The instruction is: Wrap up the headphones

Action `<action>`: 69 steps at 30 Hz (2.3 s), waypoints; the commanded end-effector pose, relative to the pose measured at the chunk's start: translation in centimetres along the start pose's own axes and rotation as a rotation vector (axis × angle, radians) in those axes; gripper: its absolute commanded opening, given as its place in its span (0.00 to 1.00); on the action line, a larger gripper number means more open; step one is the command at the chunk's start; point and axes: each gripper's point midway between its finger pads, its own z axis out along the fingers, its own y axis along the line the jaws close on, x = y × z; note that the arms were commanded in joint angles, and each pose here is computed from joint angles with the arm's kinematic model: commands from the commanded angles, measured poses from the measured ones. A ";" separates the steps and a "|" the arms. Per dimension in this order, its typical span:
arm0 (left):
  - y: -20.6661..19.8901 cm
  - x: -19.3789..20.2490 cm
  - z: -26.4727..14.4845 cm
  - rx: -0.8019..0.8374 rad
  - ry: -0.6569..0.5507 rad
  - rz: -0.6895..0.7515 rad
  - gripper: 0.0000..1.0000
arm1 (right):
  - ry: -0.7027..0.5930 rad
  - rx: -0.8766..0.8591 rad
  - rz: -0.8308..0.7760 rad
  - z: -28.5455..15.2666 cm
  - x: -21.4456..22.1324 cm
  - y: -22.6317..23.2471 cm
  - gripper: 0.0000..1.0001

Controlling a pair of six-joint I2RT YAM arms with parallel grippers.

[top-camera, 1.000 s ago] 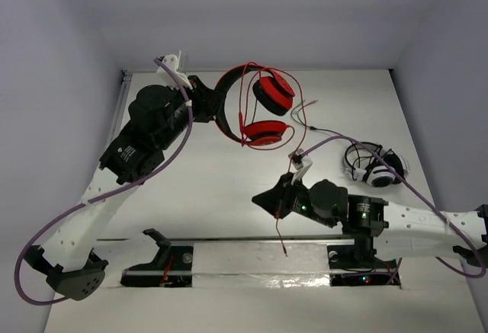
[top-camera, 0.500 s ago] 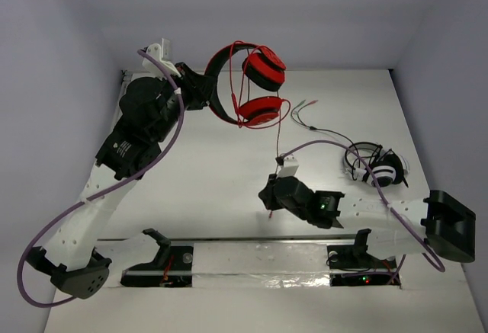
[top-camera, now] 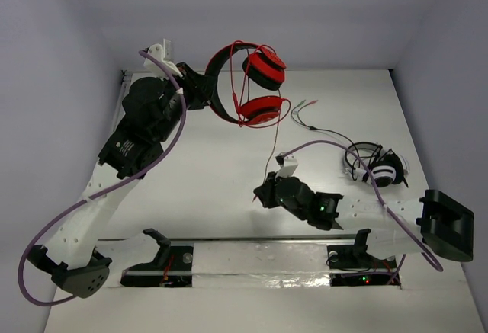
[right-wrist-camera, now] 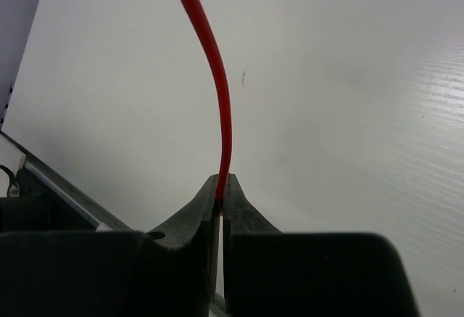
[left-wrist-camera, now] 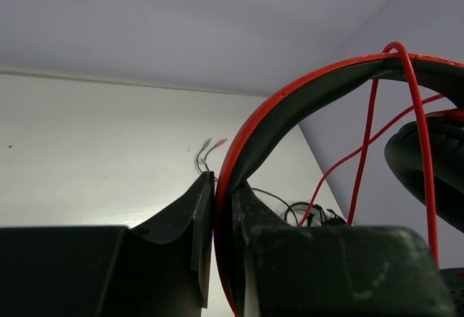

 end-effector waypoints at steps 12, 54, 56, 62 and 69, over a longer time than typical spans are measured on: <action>7.2 1.1 4.6 -0.315 -0.164 0.005 0.00 | 0.202 -0.033 -0.127 -1.3 4.5 4.8 0.00; 4.8 28.4 1.7 0.004 0.425 0.163 0.00 | 0.011 -0.194 -0.341 -10.3 -8.2 12.8 0.00; 4.7 28.4 1.9 0.000 0.427 0.152 0.00 | 0.026 -0.226 -0.338 -10.1 -7.7 13.6 0.00; 3.6 28.6 2.8 0.013 0.444 0.114 0.00 | 0.064 -0.375 -0.324 -11.2 -6.9 16.1 0.00; 2.3 27.8 3.3 0.065 0.439 0.068 0.00 | 0.138 -0.493 -0.311 -11.3 -4.4 17.6 0.00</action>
